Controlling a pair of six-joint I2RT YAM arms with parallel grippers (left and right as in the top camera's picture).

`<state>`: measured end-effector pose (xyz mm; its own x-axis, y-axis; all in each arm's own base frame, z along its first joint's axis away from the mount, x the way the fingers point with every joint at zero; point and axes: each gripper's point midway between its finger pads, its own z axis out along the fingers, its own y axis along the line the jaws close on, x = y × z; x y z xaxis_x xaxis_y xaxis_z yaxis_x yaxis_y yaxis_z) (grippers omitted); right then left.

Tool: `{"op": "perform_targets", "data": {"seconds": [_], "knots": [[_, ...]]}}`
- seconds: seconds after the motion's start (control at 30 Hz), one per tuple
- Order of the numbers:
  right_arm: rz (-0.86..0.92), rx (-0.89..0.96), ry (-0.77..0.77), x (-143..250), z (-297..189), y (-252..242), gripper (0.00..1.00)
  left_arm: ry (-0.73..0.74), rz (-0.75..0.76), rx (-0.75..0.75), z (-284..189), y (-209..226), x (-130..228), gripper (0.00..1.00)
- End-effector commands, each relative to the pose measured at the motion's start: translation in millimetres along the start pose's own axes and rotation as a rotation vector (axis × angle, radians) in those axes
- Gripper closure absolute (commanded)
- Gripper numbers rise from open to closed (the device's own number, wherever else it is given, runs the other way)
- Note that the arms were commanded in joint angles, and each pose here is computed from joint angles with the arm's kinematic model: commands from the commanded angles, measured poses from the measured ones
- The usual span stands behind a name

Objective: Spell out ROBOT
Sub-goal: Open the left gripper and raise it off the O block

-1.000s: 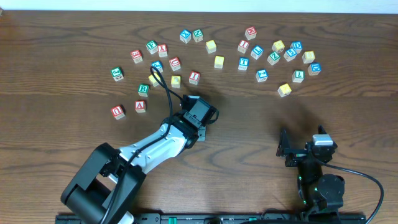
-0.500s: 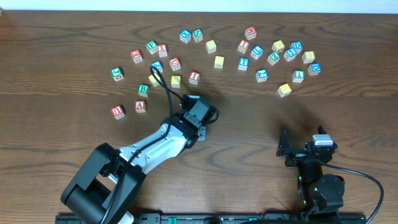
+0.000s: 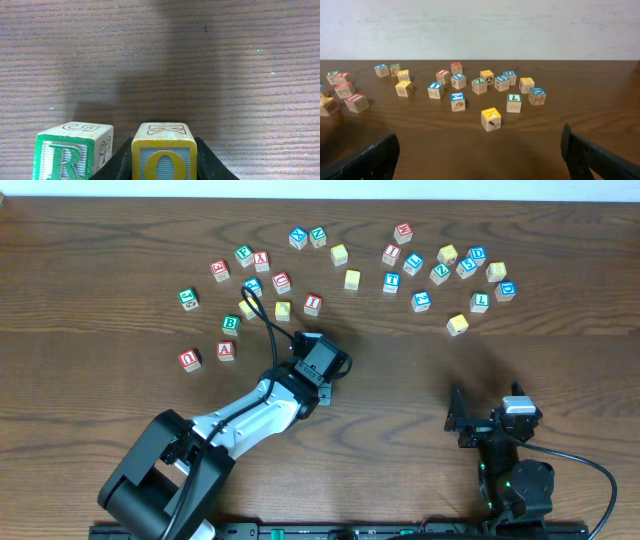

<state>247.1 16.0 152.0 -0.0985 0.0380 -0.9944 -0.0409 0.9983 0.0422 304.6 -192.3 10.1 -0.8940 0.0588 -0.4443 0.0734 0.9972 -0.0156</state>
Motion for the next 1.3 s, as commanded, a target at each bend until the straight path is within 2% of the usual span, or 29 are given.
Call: {"op": "perform_targets", "data": {"seconds": [0.0,0.07,0.2,0.33,0.4,0.53,0.6,1.27], "knots": [[0.013,0.002,0.003,1.0,0.0,0.0,0.01,0.020,0.012,-0.017,5.3,5.5,7.6,0.92],[0.013,0.002,0.003,1.0,0.0,0.0,0.01,0.021,0.012,-0.017,5.2,5.6,7.8,0.92],[0.013,0.002,0.003,1.0,0.0,0.0,0.01,0.024,0.013,-0.019,5.2,6.1,8.5,0.77],[0.013,0.002,0.003,1.0,0.0,0.0,0.01,0.026,0.014,-0.021,5.2,6.5,9.1,0.76],[0.013,0.002,0.003,1.0,0.0,0.0,0.01,0.026,0.014,-0.021,5.2,6.4,9.1,0.67],[0.013,0.002,0.003,1.0,0.0,0.0,0.01,0.026,0.014,-0.021,5.2,6.4,9.1,0.64],[0.013,0.002,0.003,1.0,0.0,0.0,0.01,0.026,0.014,-0.021,5.2,6.4,9.1,0.59],[0.012,0.003,0.009,2.5,0.4,0.0,0.01,0.013,0.019,-0.013,4.7,4.2,5.3,0.54]]}}
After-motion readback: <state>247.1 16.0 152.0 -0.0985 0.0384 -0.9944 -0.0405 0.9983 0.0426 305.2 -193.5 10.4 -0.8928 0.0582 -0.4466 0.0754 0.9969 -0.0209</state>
